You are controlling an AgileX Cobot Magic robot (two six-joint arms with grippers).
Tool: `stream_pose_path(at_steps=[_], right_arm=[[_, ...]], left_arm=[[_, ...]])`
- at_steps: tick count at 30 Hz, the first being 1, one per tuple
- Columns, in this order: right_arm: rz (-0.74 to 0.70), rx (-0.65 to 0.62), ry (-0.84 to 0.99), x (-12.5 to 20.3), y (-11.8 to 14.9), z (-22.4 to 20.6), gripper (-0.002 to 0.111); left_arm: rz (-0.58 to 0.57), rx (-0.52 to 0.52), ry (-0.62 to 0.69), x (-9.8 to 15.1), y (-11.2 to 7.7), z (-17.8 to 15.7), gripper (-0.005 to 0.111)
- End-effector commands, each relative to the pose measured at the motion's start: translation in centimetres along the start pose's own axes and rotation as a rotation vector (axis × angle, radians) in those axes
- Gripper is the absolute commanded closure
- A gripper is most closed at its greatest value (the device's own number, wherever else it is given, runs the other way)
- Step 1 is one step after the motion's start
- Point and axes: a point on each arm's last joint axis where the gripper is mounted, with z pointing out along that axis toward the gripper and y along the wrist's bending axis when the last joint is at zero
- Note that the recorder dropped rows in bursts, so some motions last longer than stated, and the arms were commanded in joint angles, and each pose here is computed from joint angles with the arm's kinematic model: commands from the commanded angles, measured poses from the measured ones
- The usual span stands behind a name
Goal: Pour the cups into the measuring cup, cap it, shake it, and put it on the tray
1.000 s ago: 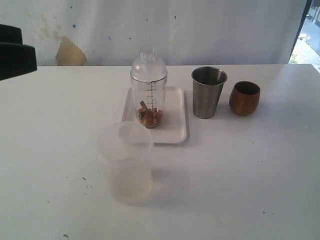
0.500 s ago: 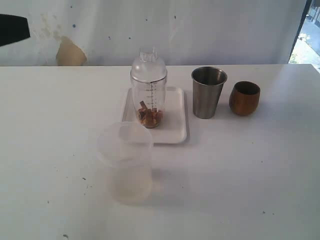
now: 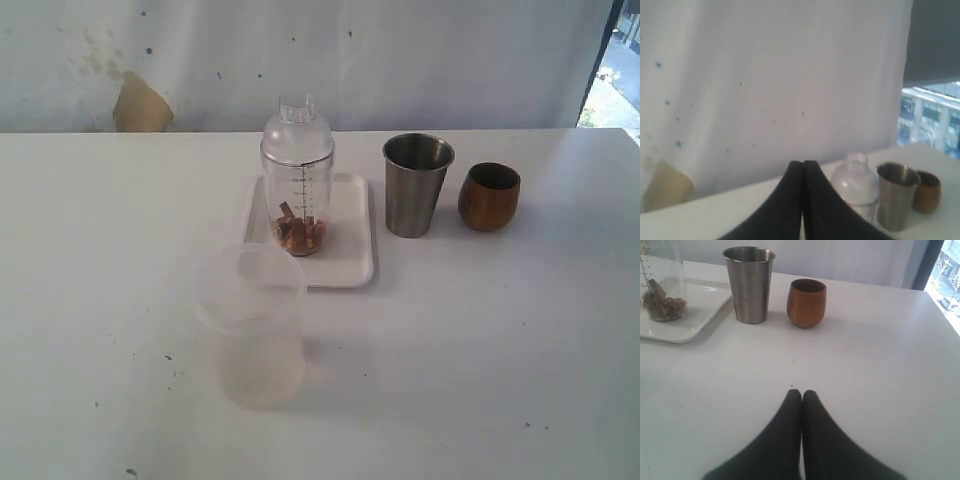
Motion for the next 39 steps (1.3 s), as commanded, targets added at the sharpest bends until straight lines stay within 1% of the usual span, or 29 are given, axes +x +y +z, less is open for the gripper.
stream_pose_path(at_steps=[1,3,5,9,12,15,19,21,24,26,30,32,35,36,39], right_arm=[[0.001,0.002,-0.006,0.1,0.0,0.0,0.108],[0.001,0.002,-0.006,0.1,0.0,0.0,0.108],[0.001,0.002,-0.006,0.1,0.0,0.0,0.108],[0.001,0.002,-0.006,0.1,0.0,0.0,0.108],[0.001,0.002,-0.006,0.1,0.0,0.0,0.108],[0.001,0.002,-0.006,0.1,0.0,0.0,0.108],[0.001,0.002,-0.006,0.1,0.0,0.0,0.108],[0.001,0.002,-0.006,0.1,0.0,0.0,0.108],[0.001,0.002,-0.006,0.1,0.0,0.0,0.108],[0.001,0.002,-0.006,0.1,0.0,0.0,0.108],[-0.001,0.003,-0.006,0.1,0.0,0.0,0.108],[-0.001,0.003,-0.006,0.1,0.0,0.0,0.108],[0.001,0.003,-0.006,0.1,0.0,0.0,0.108],[0.025,0.003,-0.006,0.1,0.0,0.0,0.108],[0.014,0.003,-0.006,0.1,0.0,0.0,0.108]], left_arm=[[0.021,-0.17,-0.183,0.6,0.1,-2.4,0.107],[0.034,-0.249,-0.235,1.2,0.1,-3.7,0.107],[0.034,-0.326,-0.248,1.9,0.0,-5.0,0.107],[0.043,-0.465,-0.228,3.7,-0.3,-7.6,0.107],[0.08,-0.516,-0.196,5.3,-0.7,-9.0,0.107],[0.085,-0.53,-0.199,6.6,-1.4,-10.4,0.107],[0.09,-0.536,-0.25,8.2,-2.3,-11.8,0.107],[0.088,-0.546,-0.24,9.1,-2.4,-12.2,0.107],[0.095,-0.569,-0.227,9.4,-2.5,-12.7,0.107],[0.092,-0.589,-0.159,10.0,-2.4,-12.9,0.107],[0.148,-0.566,-0.006,11.2,-2.3,-12.8,0.107],[0.13,-0.546,0.068,11.9,-2.4,-12.8,0.107],[0.099,-0.544,0.169,12.8,-2.4,-12.9,0.107],[0.093,-0.546,0.207,13.2,-2.4,-13.0,0.107],[0.077,-0.552,0.219,13.3,-2.3,-13.0,0.107]])
